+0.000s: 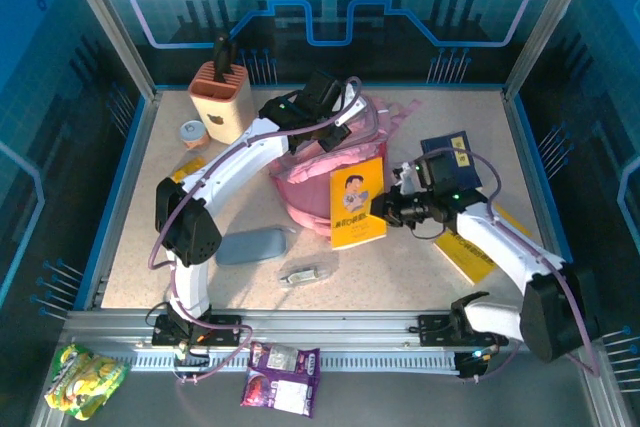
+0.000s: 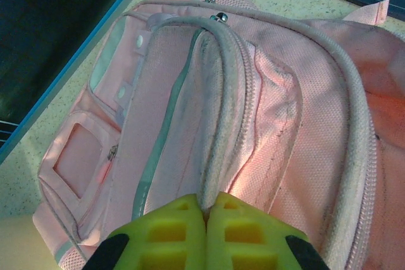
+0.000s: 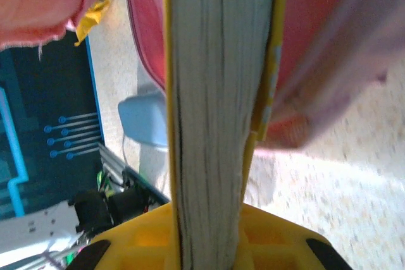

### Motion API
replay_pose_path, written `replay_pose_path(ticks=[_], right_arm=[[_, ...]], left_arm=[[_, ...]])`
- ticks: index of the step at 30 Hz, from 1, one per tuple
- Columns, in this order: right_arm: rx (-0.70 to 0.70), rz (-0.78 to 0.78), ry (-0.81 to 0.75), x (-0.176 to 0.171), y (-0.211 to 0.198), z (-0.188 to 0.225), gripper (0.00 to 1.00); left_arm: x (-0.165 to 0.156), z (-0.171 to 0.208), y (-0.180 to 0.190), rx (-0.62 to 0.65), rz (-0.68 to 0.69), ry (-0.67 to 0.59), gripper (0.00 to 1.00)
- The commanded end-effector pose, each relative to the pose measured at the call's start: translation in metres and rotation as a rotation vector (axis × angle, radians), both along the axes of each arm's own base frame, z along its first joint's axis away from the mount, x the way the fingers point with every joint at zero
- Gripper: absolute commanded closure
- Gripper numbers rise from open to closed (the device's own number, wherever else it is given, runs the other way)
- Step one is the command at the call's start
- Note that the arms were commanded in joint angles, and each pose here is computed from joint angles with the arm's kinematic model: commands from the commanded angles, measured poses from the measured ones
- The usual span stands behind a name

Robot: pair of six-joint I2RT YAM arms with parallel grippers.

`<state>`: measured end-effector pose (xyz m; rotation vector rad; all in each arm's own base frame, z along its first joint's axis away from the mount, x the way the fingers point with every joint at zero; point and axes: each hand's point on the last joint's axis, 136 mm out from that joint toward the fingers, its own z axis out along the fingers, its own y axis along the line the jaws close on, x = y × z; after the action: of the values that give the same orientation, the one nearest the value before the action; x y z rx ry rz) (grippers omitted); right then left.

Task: Pack the student bag
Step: Place the book in the student bag.

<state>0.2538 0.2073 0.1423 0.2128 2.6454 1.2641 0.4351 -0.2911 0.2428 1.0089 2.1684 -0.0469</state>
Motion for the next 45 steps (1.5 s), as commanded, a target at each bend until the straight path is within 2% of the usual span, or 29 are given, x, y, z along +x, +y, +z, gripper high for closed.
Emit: replay_pose_path(ticks=[1, 4, 9, 12, 17, 19, 22, 28, 30, 32, 38, 42, 45], right_arm=[[0.035, -0.054, -0.232, 0.054, 0.021, 0.034, 1.00], [0.016, -0.094, -0.334, 0.080, 0.031, 0.032, 1.00], [-0.027, -0.182, -0.332, 0.113, 0.038, 0.010, 1.00], [-0.067, -0.212, -0.399, 0.132, 0.046, 0.010, 1.00], [-0.058, -0.197, -0.389, 0.152, 0.064, -0.003, 1.00], [-0.070, -0.190, -0.397, 0.158, 0.070, -0.006, 0.97], [-0.128, -0.220, -0.370, 0.163, 0.064, -0.020, 0.83], [-0.238, -0.244, -0.382, 0.159, 0.044, -0.032, 0.43], [-0.250, -0.235, -0.393, 0.152, 0.037, -0.028, 0.35], [-0.287, -0.217, -0.367, 0.140, 0.029, -0.028, 0.32], [-0.307, -0.173, -0.280, 0.093, 0.030, -0.041, 0.30], [-0.342, -0.132, -0.210, 0.064, 0.040, -0.064, 0.39], [-0.345, -0.118, -0.193, 0.058, 0.051, -0.075, 0.49]], left_arm=[[-0.001, 0.078, -0.004, -0.121, -0.031, -0.166, 1.00], [-0.003, 0.076, -0.006, -0.129, -0.044, -0.149, 1.00], [-0.010, 0.075, -0.010, -0.145, -0.074, -0.126, 1.00], [-0.010, 0.071, -0.010, -0.143, -0.070, -0.118, 1.00], [-0.012, 0.068, -0.010, -0.147, -0.080, -0.122, 1.00], [-0.013, 0.067, -0.010, -0.148, -0.084, -0.122, 1.00], [-0.012, 0.065, -0.009, -0.143, -0.080, -0.124, 1.00], [-0.010, 0.059, -0.006, -0.138, -0.070, -0.119, 1.00], [-0.010, 0.057, -0.006, -0.139, -0.072, -0.117, 1.00], [-0.010, 0.056, -0.005, -0.137, -0.069, -0.117, 1.00], [-0.008, 0.050, -0.004, -0.152, -0.054, -0.114, 1.00], [-0.009, 0.048, -0.008, -0.166, -0.063, -0.099, 1.00], [-0.007, 0.047, -0.007, -0.154, -0.057, -0.103, 1.00]])
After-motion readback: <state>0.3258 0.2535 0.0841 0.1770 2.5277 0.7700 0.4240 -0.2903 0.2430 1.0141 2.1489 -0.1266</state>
